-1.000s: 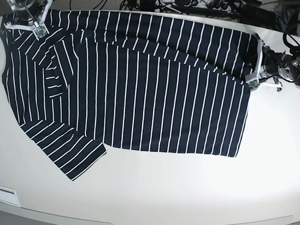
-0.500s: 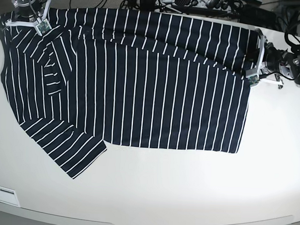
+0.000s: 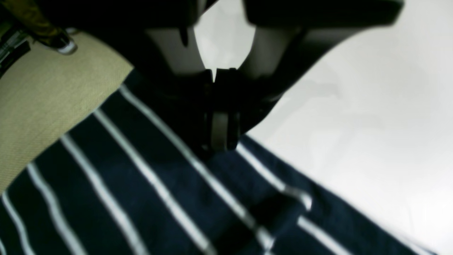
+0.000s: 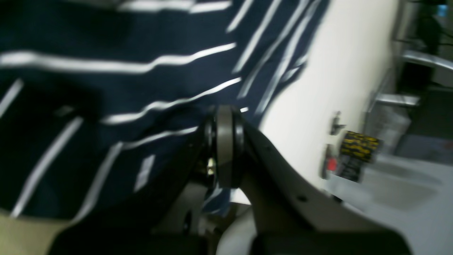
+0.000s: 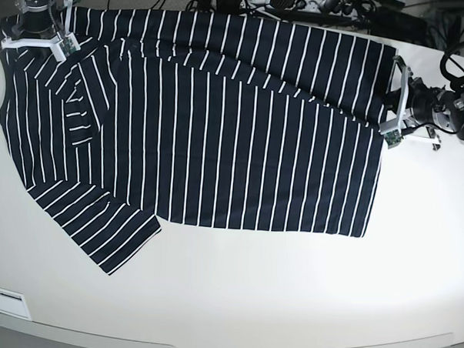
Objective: Fold the T-shirt properly
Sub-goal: 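Move the left gripper to the hem and the right gripper to the sleeve, then grasp the hem edge with both grippers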
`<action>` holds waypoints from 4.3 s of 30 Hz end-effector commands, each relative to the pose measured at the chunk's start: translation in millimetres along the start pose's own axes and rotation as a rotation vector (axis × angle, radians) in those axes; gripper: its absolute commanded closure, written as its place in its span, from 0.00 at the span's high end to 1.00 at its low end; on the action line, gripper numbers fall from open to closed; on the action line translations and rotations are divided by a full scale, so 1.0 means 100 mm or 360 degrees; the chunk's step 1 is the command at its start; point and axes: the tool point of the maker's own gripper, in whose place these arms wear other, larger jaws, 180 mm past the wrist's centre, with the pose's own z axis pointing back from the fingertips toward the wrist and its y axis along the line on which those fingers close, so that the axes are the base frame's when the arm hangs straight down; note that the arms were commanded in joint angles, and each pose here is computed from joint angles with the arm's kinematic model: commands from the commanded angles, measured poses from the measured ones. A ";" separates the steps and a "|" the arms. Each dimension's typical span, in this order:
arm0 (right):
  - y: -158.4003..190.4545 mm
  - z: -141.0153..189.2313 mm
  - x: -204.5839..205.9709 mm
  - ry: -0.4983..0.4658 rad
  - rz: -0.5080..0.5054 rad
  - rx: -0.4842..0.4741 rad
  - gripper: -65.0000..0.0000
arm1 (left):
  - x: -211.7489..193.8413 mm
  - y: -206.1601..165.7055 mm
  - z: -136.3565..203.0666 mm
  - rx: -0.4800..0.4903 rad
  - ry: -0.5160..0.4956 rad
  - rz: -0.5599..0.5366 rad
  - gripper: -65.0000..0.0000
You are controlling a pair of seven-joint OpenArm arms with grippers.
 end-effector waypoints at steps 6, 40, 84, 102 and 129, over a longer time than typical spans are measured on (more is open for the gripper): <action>-0.47 0.20 0.41 -0.0241 -0.0017 -0.0322 0.28 | 0.26 0.27 0.15 0.0230 -0.0175 -0.0074 0.00; -0.86 0.17 0.83 -0.0449 -0.0167 -0.0494 0.29 | 0.86 2.22 -0.35 -0.0005 -0.1047 0.1667 0.53; -1.86 -2.26 1.29 -0.0300 -0.1604 0.0631 0.35 | 1.19 1.67 -0.82 -0.0244 -0.0756 0.1486 0.00; -1.18 -2.15 1.59 -0.0430 -0.1717 0.1202 0.35 | 1.19 1.67 -0.82 -0.0244 -0.0756 0.1486 0.00; -1.74 -1.82 1.85 -0.0656 -0.1373 0.1101 0.00 | 1.66 1.88 -0.31 -0.0242 -0.0984 0.1059 0.00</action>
